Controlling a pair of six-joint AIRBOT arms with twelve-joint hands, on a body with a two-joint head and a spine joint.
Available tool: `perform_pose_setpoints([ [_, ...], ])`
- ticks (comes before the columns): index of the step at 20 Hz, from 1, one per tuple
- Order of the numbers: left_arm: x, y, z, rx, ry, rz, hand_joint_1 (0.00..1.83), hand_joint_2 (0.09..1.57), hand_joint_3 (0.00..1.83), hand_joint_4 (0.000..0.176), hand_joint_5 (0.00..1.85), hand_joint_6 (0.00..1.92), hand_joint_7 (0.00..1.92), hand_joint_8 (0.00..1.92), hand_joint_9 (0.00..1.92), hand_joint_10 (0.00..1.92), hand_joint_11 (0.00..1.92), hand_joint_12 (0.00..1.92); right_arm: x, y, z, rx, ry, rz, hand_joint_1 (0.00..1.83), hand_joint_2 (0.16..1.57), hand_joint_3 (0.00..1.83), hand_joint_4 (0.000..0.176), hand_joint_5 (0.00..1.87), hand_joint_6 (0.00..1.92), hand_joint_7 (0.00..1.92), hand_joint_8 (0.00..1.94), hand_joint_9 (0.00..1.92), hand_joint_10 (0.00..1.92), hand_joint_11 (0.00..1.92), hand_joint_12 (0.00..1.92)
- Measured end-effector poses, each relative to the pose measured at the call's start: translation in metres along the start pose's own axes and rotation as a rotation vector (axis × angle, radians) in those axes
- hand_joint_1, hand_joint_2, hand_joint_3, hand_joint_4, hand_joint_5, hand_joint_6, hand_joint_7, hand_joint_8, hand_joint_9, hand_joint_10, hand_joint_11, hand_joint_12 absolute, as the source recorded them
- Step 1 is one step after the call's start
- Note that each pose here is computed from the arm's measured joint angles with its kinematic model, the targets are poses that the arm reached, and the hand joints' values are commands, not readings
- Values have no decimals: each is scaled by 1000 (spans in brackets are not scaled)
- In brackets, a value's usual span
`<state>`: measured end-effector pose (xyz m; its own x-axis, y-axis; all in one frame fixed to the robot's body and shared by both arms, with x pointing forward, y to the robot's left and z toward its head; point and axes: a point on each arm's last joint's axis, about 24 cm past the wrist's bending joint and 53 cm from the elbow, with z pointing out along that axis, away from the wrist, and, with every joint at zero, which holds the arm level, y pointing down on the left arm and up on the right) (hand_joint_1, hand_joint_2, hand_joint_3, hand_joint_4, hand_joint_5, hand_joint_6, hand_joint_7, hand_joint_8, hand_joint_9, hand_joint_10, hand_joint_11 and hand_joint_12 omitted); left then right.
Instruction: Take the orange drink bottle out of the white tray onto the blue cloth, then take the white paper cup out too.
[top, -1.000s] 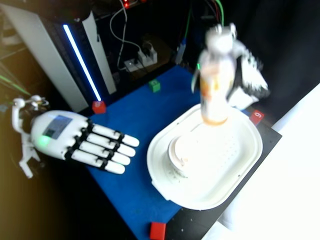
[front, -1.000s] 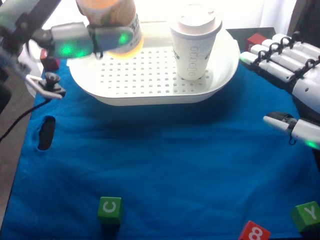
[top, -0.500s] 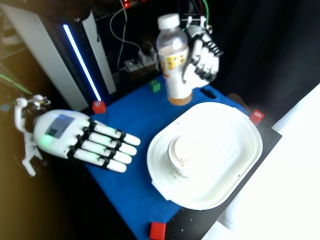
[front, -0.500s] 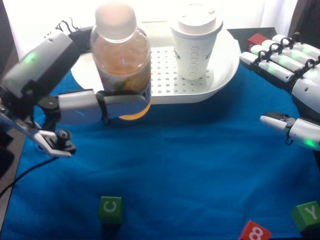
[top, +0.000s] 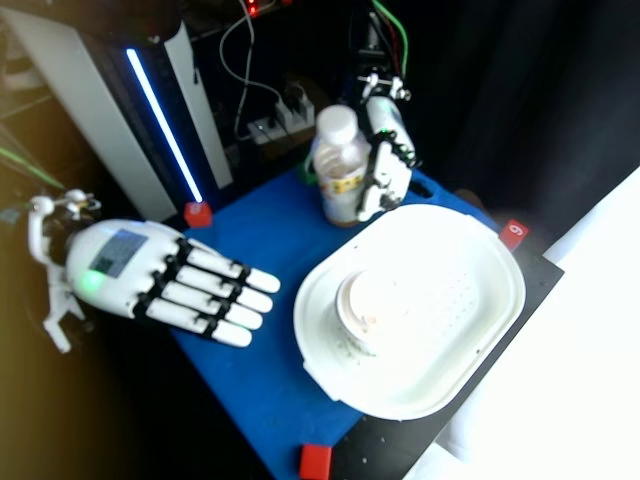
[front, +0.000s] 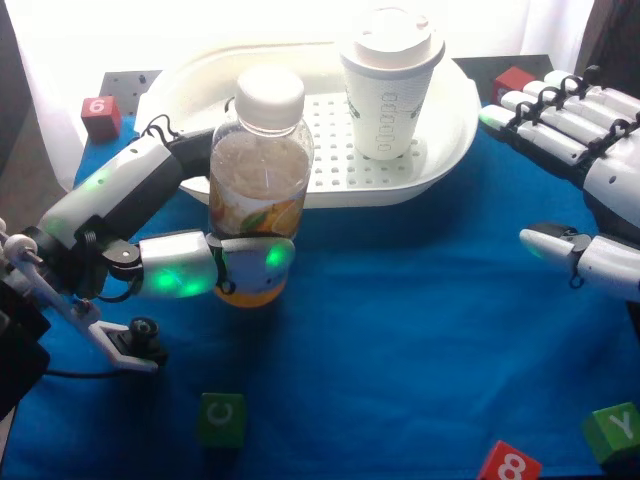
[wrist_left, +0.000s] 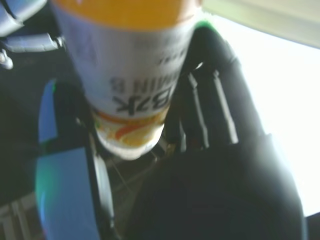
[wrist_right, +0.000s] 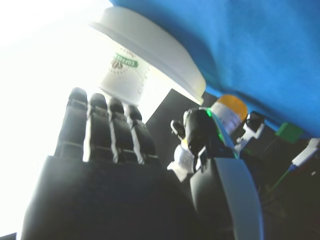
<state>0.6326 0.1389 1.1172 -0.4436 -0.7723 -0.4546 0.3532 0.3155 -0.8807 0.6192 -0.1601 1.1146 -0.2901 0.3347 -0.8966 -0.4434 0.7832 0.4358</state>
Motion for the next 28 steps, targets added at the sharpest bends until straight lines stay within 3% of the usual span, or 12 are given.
perform_pose_setpoints([
  [1, -1, 2, -3, -7, -1, 1, 500, 1164, 0, 104, 5, 0, 12, 0, 3, 10, 0, 37, 0, 0, 0, -1, 0, -1, 449, 1365, 0, 0, 0, 0, 0, 0, 0, 0, 0, 1],
  [5, -9, 1, -12, -13, -20, 11, 383, 1136, 0, 113, 0, 0, 0, 0, 0, 0, 0, 0, 0, -1, 0, 2, -1, 2, 390, 1385, 8, 0, 0, 0, 0, 0, 0, 0, 0, 0],
  [8, -16, 3, -17, -24, -36, 20, 358, 1146, 0, 141, 0, 0, 0, 0, 0, 0, 0, 0, 0, 0, 0, 0, 0, 0, 383, 1393, 7, 0, 0, 0, 0, 0, 0, 0, 0, 0],
  [9, -17, 2, -20, -28, -33, 22, 427, 1095, 0, 174, 0, 0, 0, 0, 0, 0, 0, 0, 0, 0, 0, 2, -1, 2, 367, 1389, 3, 0, 0, 0, 0, 0, 0, 0, 0, 0],
  [15, -37, -2, -39, -37, -72, 74, 393, 1066, 0, 176, 0, 0, 0, 0, 0, 0, 0, 0, 1, 1, 0, 0, 1, 5, 291, 1364, 0, 0, 0, 0, 0, 0, 0, 0, 0, 0],
  [16, -41, -2, -44, -42, -84, 79, 412, 1075, 16, 167, 0, 0, 0, 0, 0, 0, 3, 313, 1, 2, 0, -1, 1, 7, 307, 1365, 0, 0, 0, 0, 0, 0, 0, 0, 0, 0],
  [18, -45, 1, -58, -62, -107, 74, 537, 1171, 10, 88, 218, 39, 266, 36, 352, 122, 0, 1205, 2, 5, -1, -10, 5, 6, 278, 1383, 4, 0, 0, 0, 0, 0, 0, 0, 0, 0],
  [19, -47, 5, -65, -76, -118, 70, 537, 1171, 10, 88, 218, 39, 266, 36, 352, 122, 0, 1205, 2, 5, -1, -12, 5, 8, 278, 1383, 4, 0, 0, 0, 0, 0, 0, 0, 0, 0],
  [20, -52, 9, -75, -100, -139, 71, 602, 1220, 6, 22, 379, 36, 420, 23, 471, 174, 75, 1514, 0, 4, -1, -13, 3, 7, 336, 1377, 0, 0, 0, 0, 0, 0, 0, 0, 0, 0],
  [23, -71, 18, -96, -146, -215, 87, 745, 1294, 14, 0, 340, 6, 345, 9, 378, 144, 0, 1281, -6, 4, -1, -12, -13, 8, 378, 1376, 0, 0, 0, 0, 0, 0, 0, 0, 0, 0],
  [25, -86, 18, -101, -152, -280, 96, 829, 1343, 15, 0, 307, 1, 341, 4, 352, 150, 0, 1348, -9, 5, 0, -19, -21, 5, 438, 1370, 0, 0, 0, 0, 0, 0, 0, 0, 0, 0],
  [28, -91, 16, -102, -153, -299, 136, 630, 1334, 6, 0, 254, 3, 331, 4, 351, 139, 0, 1220, -18, 6, 5, -29, -44, -3, 455, 1372, 0, 0, 0, 0, 0, 0, 0, 0, 0, 0],
])
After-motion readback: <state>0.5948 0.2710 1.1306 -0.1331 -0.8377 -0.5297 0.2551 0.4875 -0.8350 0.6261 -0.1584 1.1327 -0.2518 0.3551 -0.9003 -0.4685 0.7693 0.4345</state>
